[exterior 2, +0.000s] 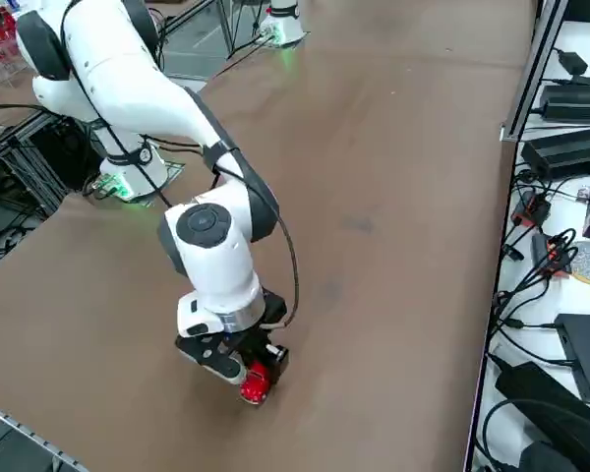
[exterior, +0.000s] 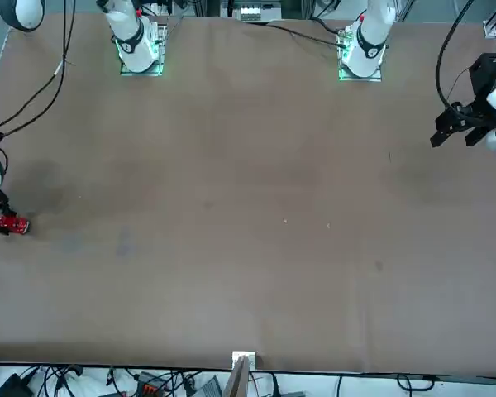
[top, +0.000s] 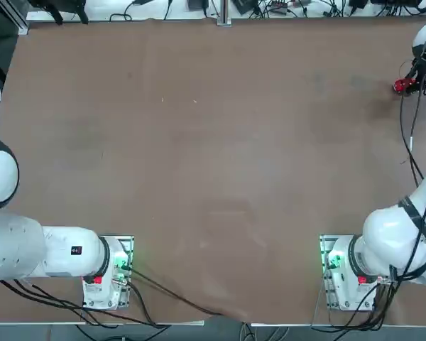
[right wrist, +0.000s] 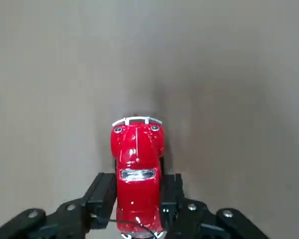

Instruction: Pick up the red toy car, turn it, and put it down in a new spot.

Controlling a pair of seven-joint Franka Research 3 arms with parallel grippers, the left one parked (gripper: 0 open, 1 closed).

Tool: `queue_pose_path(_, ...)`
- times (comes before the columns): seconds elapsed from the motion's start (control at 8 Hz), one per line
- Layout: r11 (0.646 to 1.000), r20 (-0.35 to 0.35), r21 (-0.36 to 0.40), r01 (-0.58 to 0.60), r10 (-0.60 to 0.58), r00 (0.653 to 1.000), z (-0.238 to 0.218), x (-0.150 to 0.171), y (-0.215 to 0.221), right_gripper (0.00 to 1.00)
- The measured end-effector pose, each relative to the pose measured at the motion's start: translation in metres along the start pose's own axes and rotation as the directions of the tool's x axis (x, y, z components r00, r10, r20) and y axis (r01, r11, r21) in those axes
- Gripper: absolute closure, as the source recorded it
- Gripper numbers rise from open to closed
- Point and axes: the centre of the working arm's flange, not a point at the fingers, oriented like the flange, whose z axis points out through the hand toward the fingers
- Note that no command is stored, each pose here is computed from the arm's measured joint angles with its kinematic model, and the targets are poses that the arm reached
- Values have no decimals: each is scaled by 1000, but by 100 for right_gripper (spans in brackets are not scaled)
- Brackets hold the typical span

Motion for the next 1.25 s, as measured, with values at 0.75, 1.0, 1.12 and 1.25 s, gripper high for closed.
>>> queue_pose_path(0.75,999,-6,46,11,-11,1000,2,-4,-18,2)
queue_pose_path(1.0,999,2,40,22,-22,1000,-7,-6,-22,0)
queue_pose_path(1.12,998,25,7,57,-57,998,-26,-6,-25,0)
queue_pose_path(1.25,991,62,-33,126,-124,990,-58,-5,-25,0)
